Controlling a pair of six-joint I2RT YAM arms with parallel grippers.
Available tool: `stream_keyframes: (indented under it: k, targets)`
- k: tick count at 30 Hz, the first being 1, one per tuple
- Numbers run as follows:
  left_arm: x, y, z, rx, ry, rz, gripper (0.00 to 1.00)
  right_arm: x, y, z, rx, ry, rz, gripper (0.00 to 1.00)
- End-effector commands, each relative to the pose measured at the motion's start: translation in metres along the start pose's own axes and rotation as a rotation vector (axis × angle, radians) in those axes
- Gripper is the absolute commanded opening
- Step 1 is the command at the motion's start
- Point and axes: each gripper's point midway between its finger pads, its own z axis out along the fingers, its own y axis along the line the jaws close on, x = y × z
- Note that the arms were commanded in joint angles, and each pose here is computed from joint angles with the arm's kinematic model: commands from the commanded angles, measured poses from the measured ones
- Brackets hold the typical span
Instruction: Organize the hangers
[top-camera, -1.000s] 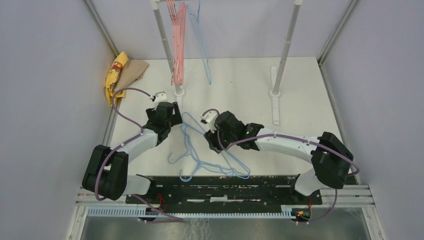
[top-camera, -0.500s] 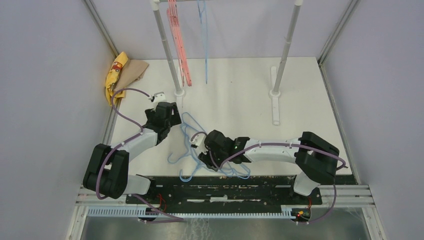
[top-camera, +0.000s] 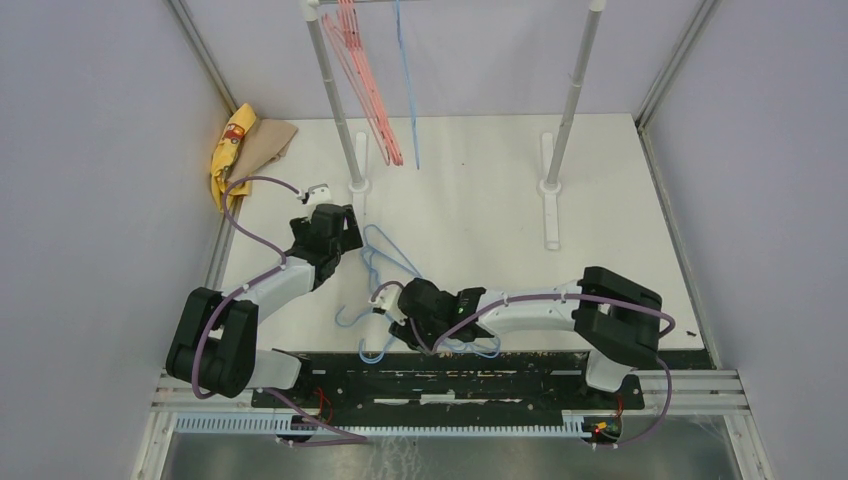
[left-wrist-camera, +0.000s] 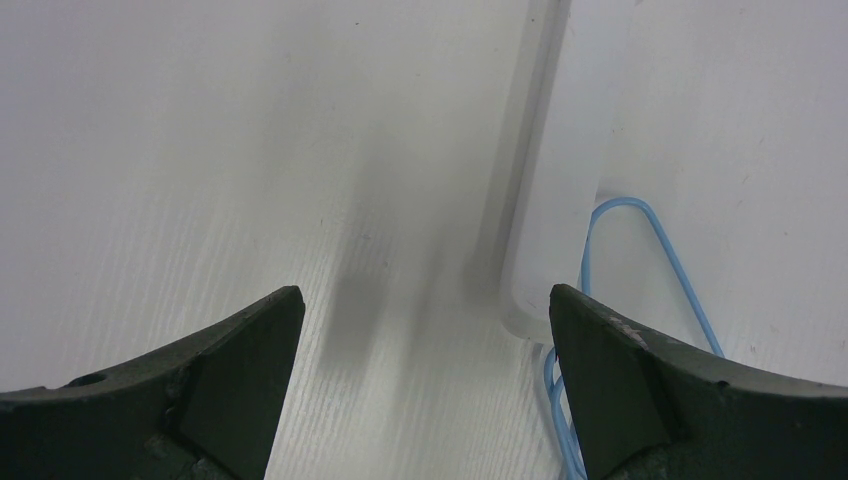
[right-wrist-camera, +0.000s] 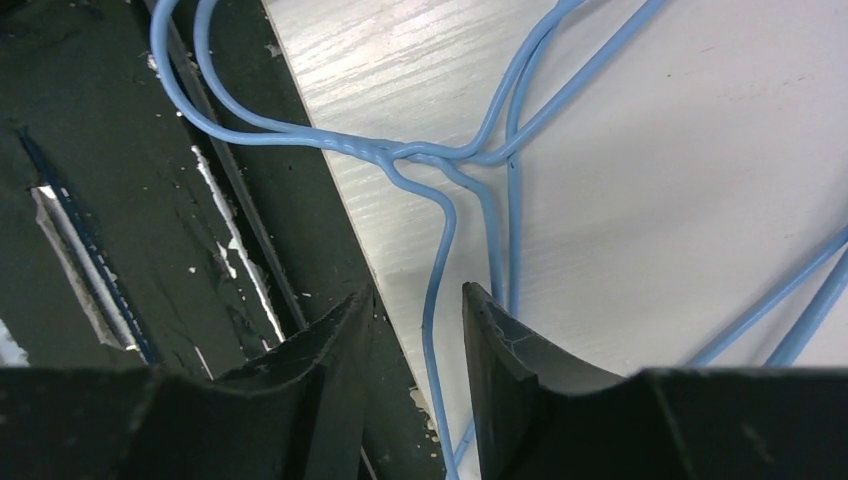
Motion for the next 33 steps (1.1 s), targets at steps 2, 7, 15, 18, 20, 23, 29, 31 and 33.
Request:
stream_keyframes:
  k: [2,7,15,18,20,23,29,31,33]
  targets:
    - [-0.012,-0.003,0.0,0.007,-0.036,-0.07,0.99,-0.001,-0.006,0.015,0.053,-0.019,0.025,0.45]
    - [-0.013,-0.003,-0.002,0.006,-0.039,-0.07,0.99,0.002,-0.017,0.019,0.117,-0.019,0.045,0.37]
    - [-0.014,-0.002,-0.003,0.006,-0.042,-0.072,0.99,-0.003,-0.032,0.005,0.206,-0.069,0.068,0.12]
    - [-0.014,-0.002,-0.003,0.006,-0.043,-0.073,0.99,-0.011,-0.036,-0.009,0.236,-0.118,0.08,0.01]
    - [-0.014,-0.001,-0.003,0.004,-0.042,-0.072,0.99,-0.015,-0.04,-0.018,0.258,-0.15,0.092,0.01]
    - [-0.015,-0.001,-0.004,0.003,-0.045,-0.074,0.99,-0.019,-0.045,-0.031,0.291,-0.179,0.099,0.0]
    - [-0.017,0.0,-0.006,0.006,-0.051,-0.075,0.99,-0.023,-0.058,-0.067,0.35,-0.204,0.105,0.01]
    - [-0.016,0.0,-0.006,0.007,-0.049,-0.076,0.99,-0.02,-0.067,-0.083,0.36,-0.221,0.157,0.0]
    - [-0.016,-0.001,-0.005,0.01,-0.049,-0.078,0.99,-0.018,-0.079,-0.102,0.347,-0.253,0.236,0.01]
